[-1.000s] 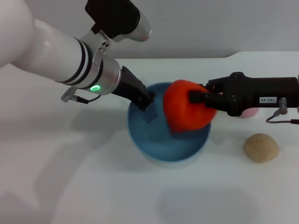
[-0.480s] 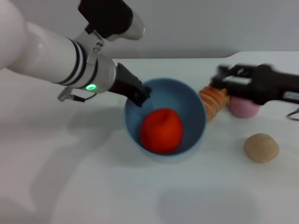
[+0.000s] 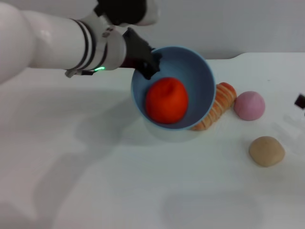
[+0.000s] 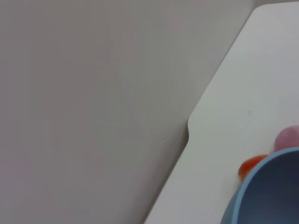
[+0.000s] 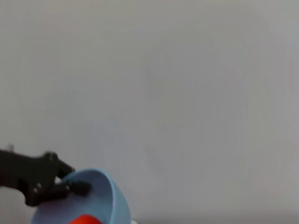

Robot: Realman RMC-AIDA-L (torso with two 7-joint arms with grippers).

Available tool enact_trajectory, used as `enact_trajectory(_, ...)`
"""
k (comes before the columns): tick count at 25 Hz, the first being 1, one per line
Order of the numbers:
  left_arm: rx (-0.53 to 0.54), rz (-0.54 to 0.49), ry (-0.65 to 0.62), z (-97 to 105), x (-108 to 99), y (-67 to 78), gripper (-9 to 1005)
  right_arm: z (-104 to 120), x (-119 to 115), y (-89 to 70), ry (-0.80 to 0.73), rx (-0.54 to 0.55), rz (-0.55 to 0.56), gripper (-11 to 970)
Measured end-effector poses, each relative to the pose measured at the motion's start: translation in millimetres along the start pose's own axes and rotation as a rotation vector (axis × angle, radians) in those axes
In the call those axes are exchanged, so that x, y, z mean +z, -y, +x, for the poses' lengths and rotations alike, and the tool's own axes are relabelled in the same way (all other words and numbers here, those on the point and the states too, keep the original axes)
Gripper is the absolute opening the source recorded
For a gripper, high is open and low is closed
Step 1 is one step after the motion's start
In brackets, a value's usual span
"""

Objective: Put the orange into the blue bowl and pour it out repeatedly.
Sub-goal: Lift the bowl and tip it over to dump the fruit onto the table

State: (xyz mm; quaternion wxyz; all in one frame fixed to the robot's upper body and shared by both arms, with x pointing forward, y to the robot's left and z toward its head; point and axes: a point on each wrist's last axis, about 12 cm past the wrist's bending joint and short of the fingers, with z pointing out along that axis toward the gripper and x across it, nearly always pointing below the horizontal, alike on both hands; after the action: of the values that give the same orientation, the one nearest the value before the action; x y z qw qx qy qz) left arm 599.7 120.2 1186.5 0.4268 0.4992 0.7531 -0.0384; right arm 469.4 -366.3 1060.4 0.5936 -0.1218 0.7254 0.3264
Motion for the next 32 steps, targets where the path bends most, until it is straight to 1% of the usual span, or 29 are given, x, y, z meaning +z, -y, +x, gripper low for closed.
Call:
enact_trajectory(2, 0.051, -0.014, 0.019, -5.1, 0.8, 5.3, -1, 9.8, -7.6, -1.5, 0.007, -0.021, 0.028, 498)
enact_trajectory(3, 0.087, -0.023, 0.036, -8.5, 1.1, 10.5, -1, 14.2, -10.2, -2.2, 0.014, -0.029, 0.042, 499)
enact_trajectory(4, 0.146, -0.048, 0.062, -12.8, 0.6, 18.8, -1, 18.7, -12.7, -2.7, 0.023, -0.030, 0.057, 501)
enact_trajectory(5, 0.146, -0.048, 0.062, -12.8, 0.6, 18.8, -1, 20.0, -13.7, -2.6, 0.025, -0.027, 0.062, 503)
enact_trajectory(8, 0.238, -0.087, 0.093, -18.8, -2.1, 30.5, 0, 20.1, -15.3, -1.5, 0.031, -0.021, 0.072, 507)
enact_trajectory(10, 0.313, -0.122, 0.105, -21.0, -4.1, 37.5, 0, 19.2, -18.0, -0.2, 0.051, -0.015, 0.093, 511)
enact_trajectory(12, 0.406, -0.151, 0.138, -23.8, -7.1, 48.2, 0, 18.4, -19.2, 1.1, 0.073, -0.010, 0.113, 514)
enact_trajectory(14, 0.493, -0.170, 0.197, -26.3, -12.6, 60.9, 0, 17.3, -18.8, 2.2, 0.080, -0.010, 0.120, 552)
enact_trajectory(18, 0.620, -0.226, 0.300, -30.1, -24.1, 76.1, -1, 10.4, -19.0, 6.4, 0.084, -0.035, 0.123, 627)
enact_trajectory(21, 0.726, -0.285, 0.371, -29.8, -28.4, 87.2, -1, 8.8, -18.9, 7.7, 0.099, -0.040, 0.135, 627)
enact_trajectory(24, 0.847, -0.340, 0.426, -27.4, -29.3, 101.7, -1, 13.0, -14.8, 6.1, 0.113, -0.068, 0.145, 626)
enact_trajectory(26, 0.915, -0.362, 0.437, -25.1, -27.8, 108.0, -1, 19.2, -9.6, 4.2, 0.128, -0.103, 0.162, 626)
enact_trajectory(29, 1.005, -0.395, 0.443, -19.7, -22.8, 113.7, 0, 21.0, -7.3, 3.3, 0.132, -0.110, 0.164, 626)
enact_trajectory(32, 1.084, -0.435, 0.469, -13.4, -18.7, 124.1, 0, 21.1, -6.9, 3.6, 0.136, -0.118, 0.169, 626)
